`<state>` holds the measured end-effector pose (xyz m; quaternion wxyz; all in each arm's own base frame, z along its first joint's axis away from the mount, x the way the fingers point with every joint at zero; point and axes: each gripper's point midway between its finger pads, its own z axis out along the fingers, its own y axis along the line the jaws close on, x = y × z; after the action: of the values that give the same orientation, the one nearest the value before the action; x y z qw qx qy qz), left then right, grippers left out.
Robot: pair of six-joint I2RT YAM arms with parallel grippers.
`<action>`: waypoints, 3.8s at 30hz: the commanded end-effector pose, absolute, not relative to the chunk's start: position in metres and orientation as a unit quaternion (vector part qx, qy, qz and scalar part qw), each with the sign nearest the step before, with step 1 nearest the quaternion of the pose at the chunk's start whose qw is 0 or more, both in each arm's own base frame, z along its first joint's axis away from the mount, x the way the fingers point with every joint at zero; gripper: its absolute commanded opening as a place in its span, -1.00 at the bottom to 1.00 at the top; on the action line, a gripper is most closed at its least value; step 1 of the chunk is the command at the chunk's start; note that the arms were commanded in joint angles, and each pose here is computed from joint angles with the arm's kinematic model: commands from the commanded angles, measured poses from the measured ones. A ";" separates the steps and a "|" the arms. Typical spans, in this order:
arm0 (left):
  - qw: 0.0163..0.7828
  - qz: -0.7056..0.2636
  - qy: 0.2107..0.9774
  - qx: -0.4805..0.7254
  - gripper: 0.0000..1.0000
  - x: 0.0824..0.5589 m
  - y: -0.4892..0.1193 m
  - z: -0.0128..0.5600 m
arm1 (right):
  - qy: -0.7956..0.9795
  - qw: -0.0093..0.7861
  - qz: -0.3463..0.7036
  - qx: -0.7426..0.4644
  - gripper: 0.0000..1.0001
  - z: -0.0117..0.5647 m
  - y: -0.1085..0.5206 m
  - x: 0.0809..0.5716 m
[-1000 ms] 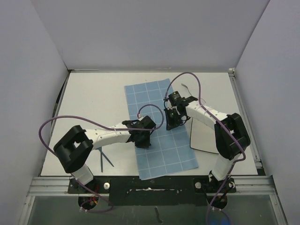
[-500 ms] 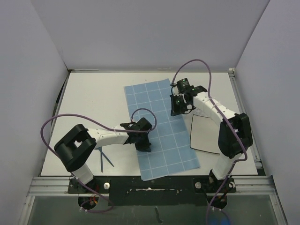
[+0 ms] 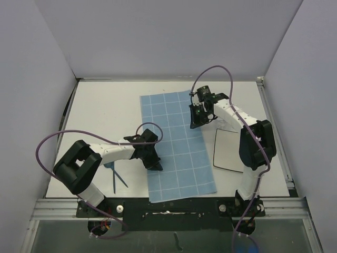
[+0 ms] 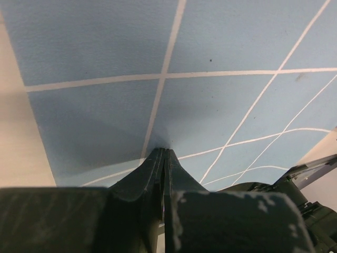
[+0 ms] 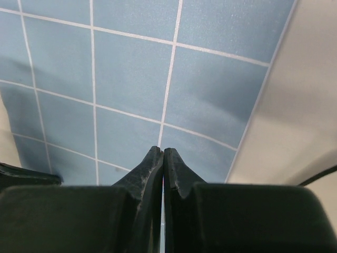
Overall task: Set the dinner table for one person
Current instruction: Flatten out the napkin at the center of the board.
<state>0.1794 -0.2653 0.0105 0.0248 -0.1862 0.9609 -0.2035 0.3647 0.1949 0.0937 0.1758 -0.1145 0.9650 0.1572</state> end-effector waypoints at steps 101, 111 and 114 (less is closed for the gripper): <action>0.005 -0.128 0.982 -0.136 -1.00 0.310 -0.239 -0.022 | 0.967 0.145 0.200 -0.055 -1.00 -0.003 0.171 0.492; 0.152 -0.102 0.978 -0.098 -1.00 0.343 -0.215 0.040 | 0.954 0.191 0.219 -0.073 -1.00 0.061 0.176 0.490; 0.214 -0.111 0.967 -0.076 -1.00 0.355 -0.212 0.080 | 0.948 0.214 0.219 -0.086 -1.00 0.091 0.177 0.480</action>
<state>0.2893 -0.2233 0.0161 0.0199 -0.1054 0.9884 -0.1078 0.4787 0.1861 0.0255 0.1457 -0.0630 0.9588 0.2357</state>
